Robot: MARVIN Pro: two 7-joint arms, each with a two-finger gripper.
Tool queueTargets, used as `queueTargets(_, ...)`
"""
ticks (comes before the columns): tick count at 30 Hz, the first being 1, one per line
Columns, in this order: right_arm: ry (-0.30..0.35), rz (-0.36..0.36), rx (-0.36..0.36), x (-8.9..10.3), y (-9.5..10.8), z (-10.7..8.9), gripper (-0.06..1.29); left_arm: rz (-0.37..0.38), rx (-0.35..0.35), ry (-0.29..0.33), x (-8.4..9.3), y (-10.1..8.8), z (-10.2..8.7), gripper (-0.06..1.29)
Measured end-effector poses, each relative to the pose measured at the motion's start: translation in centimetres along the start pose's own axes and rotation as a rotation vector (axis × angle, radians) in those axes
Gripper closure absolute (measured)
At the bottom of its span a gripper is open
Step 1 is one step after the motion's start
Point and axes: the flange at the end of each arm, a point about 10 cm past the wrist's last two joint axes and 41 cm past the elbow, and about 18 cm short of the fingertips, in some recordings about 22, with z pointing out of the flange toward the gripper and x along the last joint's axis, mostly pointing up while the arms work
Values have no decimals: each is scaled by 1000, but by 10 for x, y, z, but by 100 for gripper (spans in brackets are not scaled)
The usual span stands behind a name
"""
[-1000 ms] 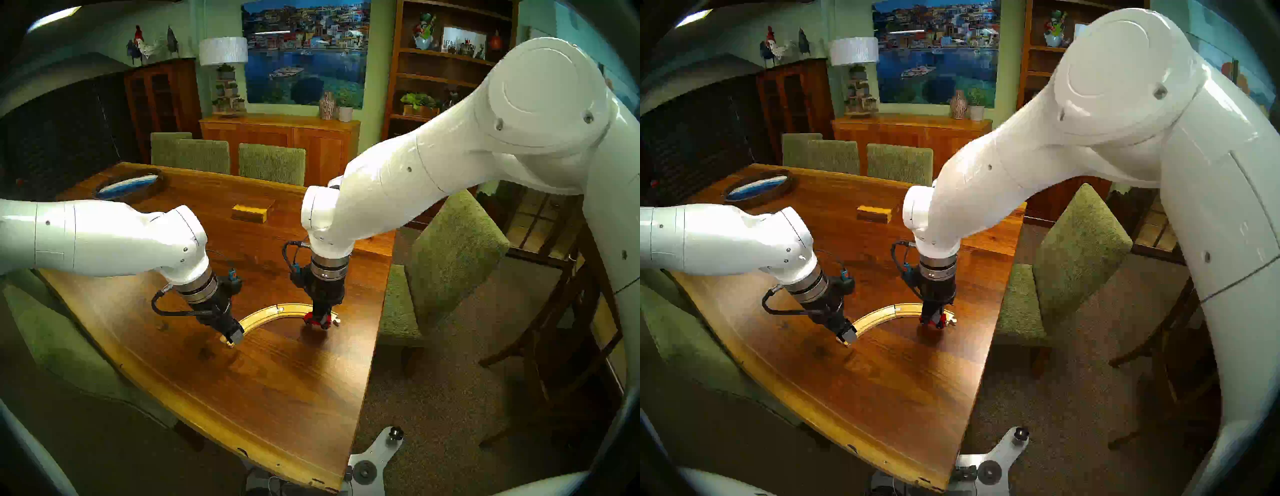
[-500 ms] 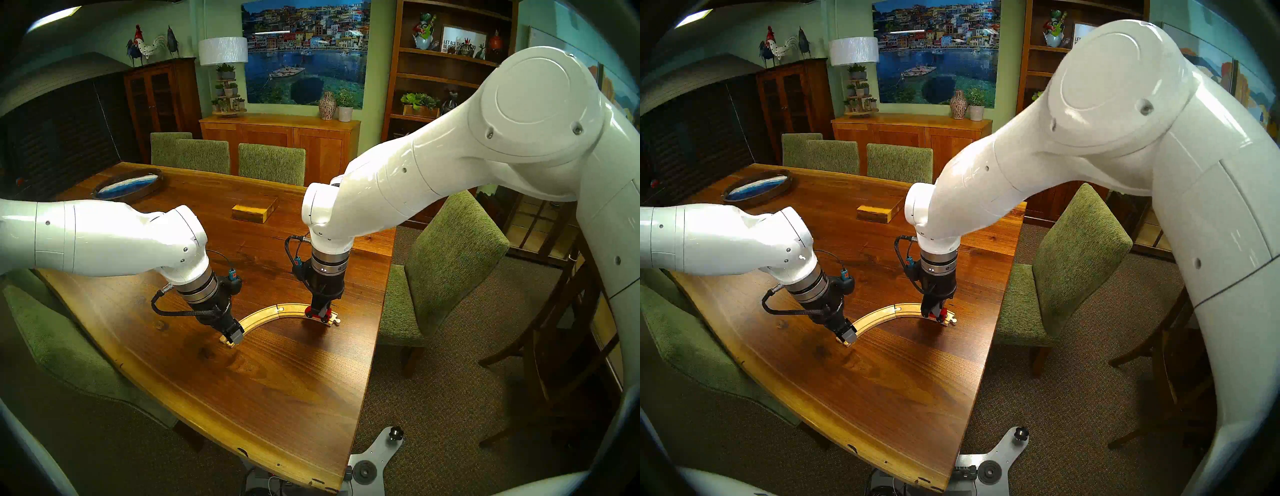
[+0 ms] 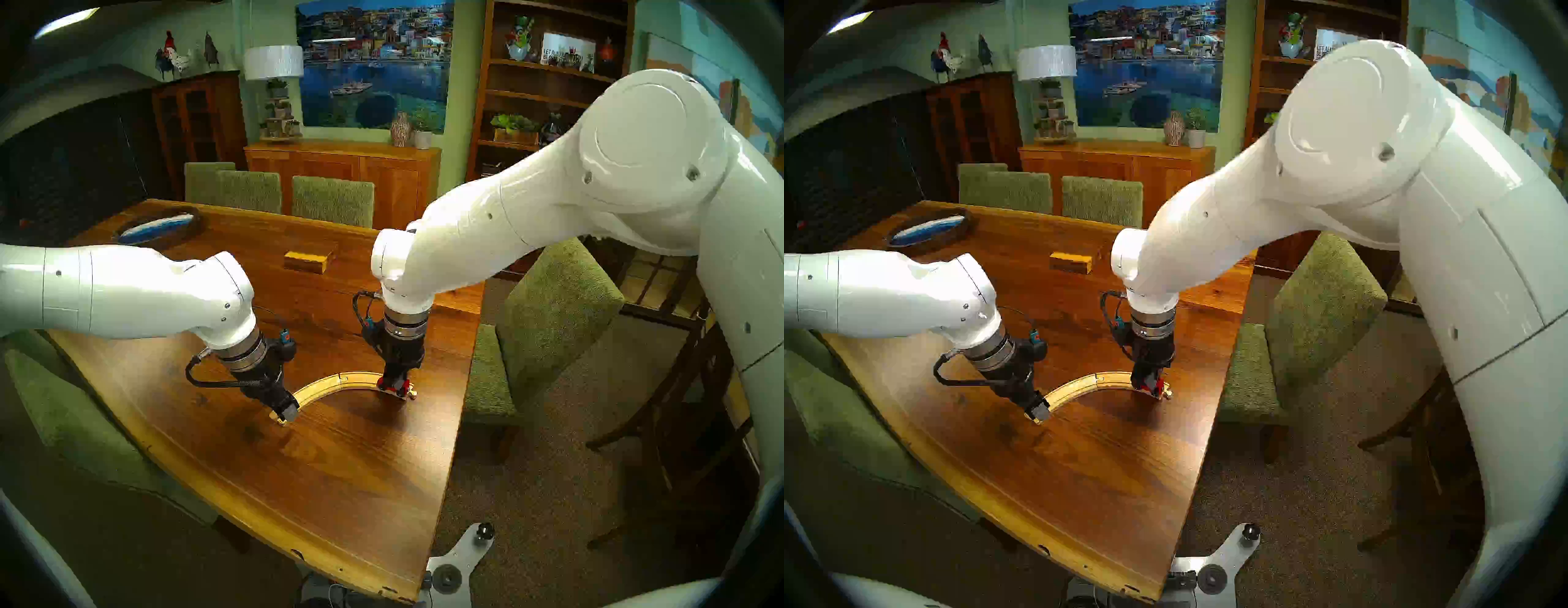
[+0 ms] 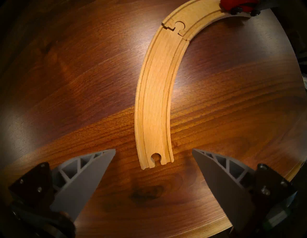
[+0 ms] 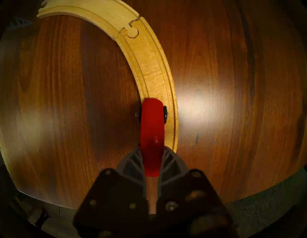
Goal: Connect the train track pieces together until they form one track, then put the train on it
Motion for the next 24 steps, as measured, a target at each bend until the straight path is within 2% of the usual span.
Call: queueTargets(24, 37, -13, 15, -9, 0, -1, 125, 0, 0, 0, 0, 0, 0, 0)
